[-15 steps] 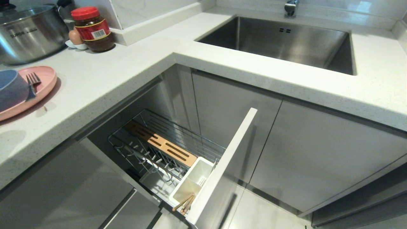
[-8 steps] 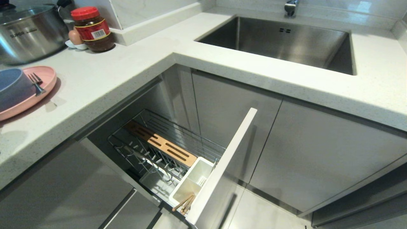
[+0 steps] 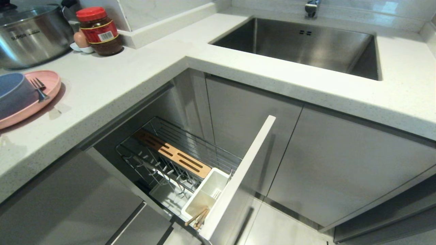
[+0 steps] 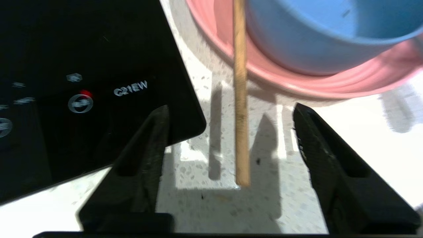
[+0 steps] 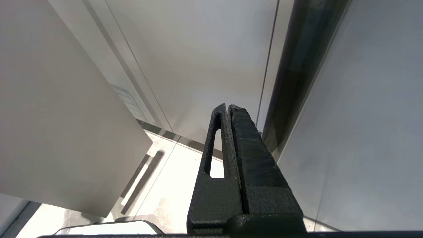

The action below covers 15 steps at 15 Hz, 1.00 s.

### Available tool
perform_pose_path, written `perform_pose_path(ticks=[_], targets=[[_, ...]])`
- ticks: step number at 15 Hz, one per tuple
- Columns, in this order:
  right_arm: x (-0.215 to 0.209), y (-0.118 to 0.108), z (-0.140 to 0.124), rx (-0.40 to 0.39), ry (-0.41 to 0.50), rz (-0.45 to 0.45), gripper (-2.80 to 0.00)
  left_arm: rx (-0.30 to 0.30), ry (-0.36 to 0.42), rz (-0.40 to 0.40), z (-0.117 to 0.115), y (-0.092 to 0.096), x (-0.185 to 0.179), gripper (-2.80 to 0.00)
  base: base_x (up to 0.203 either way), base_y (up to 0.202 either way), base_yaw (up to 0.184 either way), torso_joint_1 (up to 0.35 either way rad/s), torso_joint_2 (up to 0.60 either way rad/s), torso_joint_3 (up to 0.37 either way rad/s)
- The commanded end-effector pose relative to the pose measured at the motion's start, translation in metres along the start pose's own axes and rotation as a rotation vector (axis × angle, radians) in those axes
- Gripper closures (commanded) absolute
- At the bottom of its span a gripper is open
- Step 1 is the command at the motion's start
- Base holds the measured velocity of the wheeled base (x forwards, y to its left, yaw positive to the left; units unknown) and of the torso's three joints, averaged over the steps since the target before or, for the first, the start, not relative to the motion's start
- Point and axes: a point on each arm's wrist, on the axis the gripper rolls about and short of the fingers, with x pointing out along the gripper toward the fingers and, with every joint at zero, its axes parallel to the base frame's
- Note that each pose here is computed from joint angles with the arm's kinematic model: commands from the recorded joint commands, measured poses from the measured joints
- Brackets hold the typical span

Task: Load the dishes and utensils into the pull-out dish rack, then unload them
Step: Take the chopsticks out of the cupboard

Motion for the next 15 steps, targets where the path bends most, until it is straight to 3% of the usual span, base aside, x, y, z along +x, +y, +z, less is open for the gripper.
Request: perform_pose_path(ticks=[1,7,8,11,15], targets=[[0.0,0.0,0.0,0.001,-0.003,0.001,0.0,-0.003,-0.073,-0.002,0.003,0.0,-0.02,-2.8,0.0,0.0,0.0,0.0,0.0,0.0],[0.0,0.0,0.0,0.001,-0.003,0.001,0.0,-0.007,-0.289,-0.024,0.011,0.0,-0.08,-2.8,0.0,0.0,0.0,0.0,0.0,0.0],[0.0,0.0,0.0,0.001,-0.003,0.001,0.0,-0.026,-0.35,-0.029,0.016,0.0,-0.093,0.0,0.0,0.0,0.0,0.0,0.0,0.0],[0.0,0.0,0.0,0.001,-0.003,0.001,0.0,-0.086,-0.556,-0.042,0.042,-0.004,-0.123,0.0,0.0,0.0,0.0,0.0,0.0,0.0],[0.0,0.0,0.0,0.001,-0.004,0.001,0.0,-0.164,-0.782,-0.175,0.089,-0.008,-0.181,0.0,0.0,0.0,0.0,0.0,0.0,0.0]])
